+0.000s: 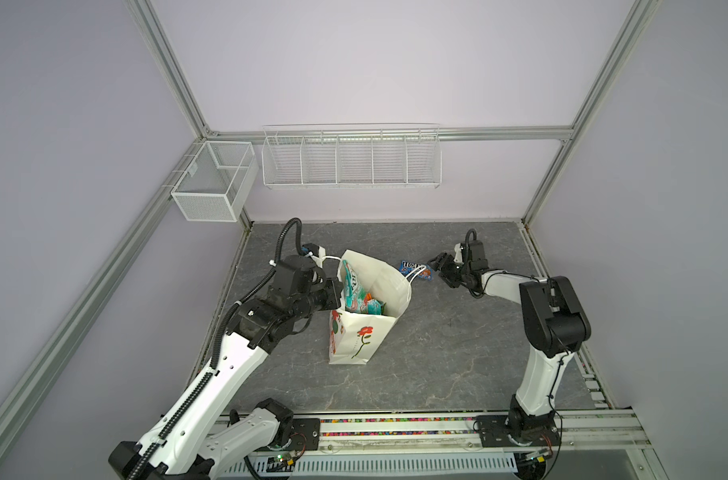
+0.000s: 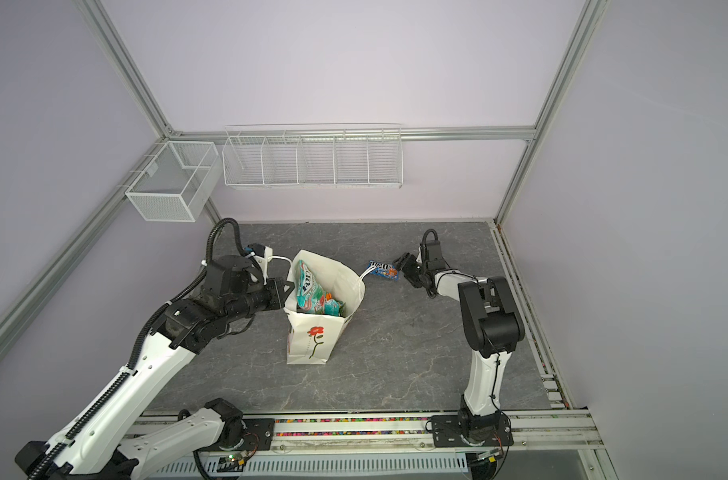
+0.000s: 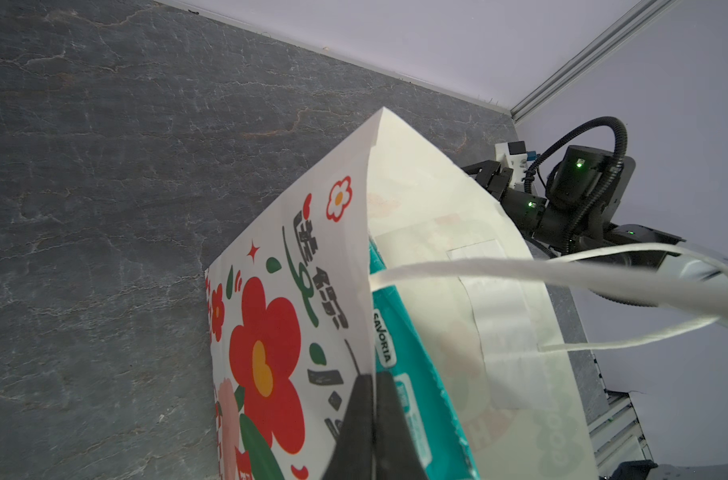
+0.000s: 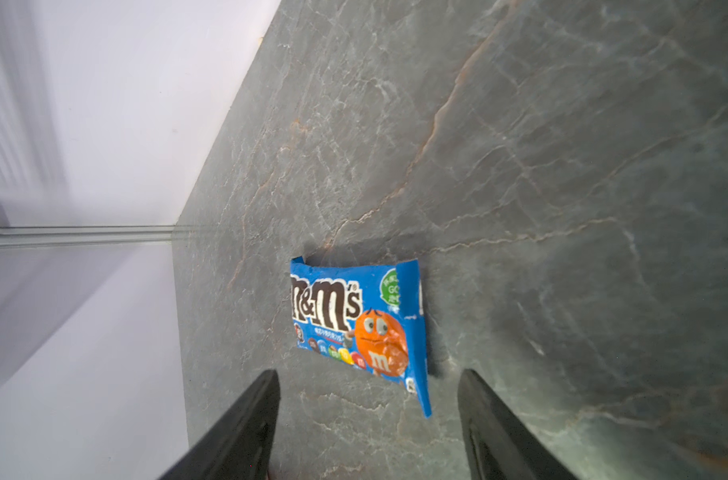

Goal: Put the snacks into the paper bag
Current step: 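Lower the open right gripper down over the blue M&M's bag, then close the right gripper on the M&M's bag's edge, then lift the M&M's bag off the table with the right gripper, then carry the M&M's bag with the right gripper over the bag opening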

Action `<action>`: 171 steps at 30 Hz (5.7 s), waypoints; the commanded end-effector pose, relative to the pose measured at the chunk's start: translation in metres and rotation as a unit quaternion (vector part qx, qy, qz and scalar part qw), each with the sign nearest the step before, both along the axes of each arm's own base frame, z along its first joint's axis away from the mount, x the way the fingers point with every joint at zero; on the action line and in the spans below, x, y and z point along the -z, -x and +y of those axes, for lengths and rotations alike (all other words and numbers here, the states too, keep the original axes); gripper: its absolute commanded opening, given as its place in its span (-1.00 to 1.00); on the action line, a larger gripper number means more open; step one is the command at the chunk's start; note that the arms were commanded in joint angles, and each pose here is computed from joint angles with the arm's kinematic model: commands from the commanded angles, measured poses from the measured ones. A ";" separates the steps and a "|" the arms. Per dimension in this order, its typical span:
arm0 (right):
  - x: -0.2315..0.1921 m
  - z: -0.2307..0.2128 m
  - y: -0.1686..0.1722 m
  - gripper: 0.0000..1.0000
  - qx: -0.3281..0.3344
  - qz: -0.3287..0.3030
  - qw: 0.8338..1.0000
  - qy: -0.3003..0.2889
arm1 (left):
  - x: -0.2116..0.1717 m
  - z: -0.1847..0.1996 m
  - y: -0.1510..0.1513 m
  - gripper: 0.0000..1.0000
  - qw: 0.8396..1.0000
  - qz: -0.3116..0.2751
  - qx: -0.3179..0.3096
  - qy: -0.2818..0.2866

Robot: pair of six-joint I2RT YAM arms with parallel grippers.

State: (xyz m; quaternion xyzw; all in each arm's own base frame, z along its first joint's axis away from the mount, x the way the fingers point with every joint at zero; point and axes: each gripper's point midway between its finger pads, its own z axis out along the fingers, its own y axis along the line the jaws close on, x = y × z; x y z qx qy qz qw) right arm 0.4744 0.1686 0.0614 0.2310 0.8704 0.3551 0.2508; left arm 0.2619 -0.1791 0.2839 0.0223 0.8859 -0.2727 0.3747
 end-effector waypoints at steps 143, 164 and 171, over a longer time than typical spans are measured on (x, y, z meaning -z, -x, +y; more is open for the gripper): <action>-0.380 0.046 0.206 -0.86 -0.141 -0.426 0.891 0.070 | -0.035 0.010 0.000 -1.00 0.999 -0.043 -0.017 0.016; -0.395 0.100 0.234 -0.85 -0.228 -0.448 0.863 0.056 | -0.036 -0.001 0.002 -1.00 0.999 -0.037 -0.002 0.032; -0.385 0.120 0.234 -0.85 -0.256 -0.439 0.858 0.070 | -0.036 -0.006 0.003 -1.00 0.999 -0.036 0.005 0.033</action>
